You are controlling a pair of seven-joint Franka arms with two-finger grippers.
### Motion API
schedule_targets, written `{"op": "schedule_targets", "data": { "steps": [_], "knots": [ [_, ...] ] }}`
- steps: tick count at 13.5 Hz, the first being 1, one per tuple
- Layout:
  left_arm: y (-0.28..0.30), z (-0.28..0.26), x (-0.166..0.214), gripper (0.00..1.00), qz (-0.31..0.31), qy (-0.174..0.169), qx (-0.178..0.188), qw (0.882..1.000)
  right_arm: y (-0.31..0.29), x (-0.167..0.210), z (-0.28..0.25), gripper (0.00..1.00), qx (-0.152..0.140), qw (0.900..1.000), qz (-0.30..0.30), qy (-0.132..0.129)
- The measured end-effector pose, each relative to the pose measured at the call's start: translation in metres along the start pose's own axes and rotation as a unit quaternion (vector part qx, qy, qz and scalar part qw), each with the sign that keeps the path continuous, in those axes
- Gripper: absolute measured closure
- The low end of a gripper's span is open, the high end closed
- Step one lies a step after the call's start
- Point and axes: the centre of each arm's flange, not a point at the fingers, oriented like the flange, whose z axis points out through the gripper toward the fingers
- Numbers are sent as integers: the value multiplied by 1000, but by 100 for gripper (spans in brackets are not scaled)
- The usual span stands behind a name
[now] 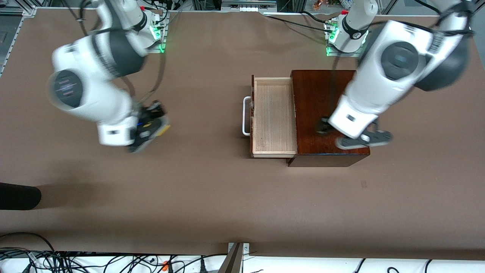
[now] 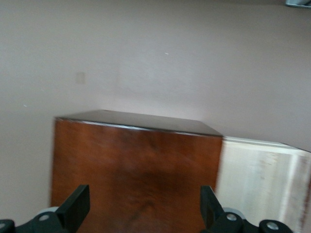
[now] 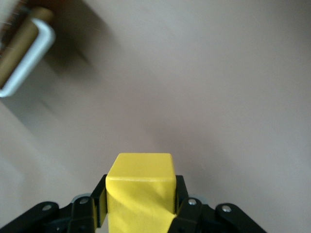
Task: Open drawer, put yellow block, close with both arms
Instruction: 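Carry the yellow cube over the drawer while the left gripper withdraws, then lower the yellow cube into the drawer and open the right gripper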
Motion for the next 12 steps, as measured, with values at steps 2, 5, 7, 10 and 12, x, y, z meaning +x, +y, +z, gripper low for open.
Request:
{"op": "schedule_targets", "data": {
  "steps": [2,5,7,10,12],
  "knots": [
    [-44,0,18,0,7,-3,-7,1000,-68,37,17,45,-18,998,-63,14],
    [-80,-15,22,0,9,-5,-18,1000,-152,75,38,45,-31,990,-136,29],
    [-102,-41,11,0,25,-12,-20,999,-200,97,46,45,-48,982,-180,32],
    [-134,-88,-15,0,48,-11,-13,999,-251,121,67,45,-72,970,-227,46],
    [-146,-105,-31,0,65,-8,-8,998,-258,131,87,45,-75,967,-240,52]
  ]
}}
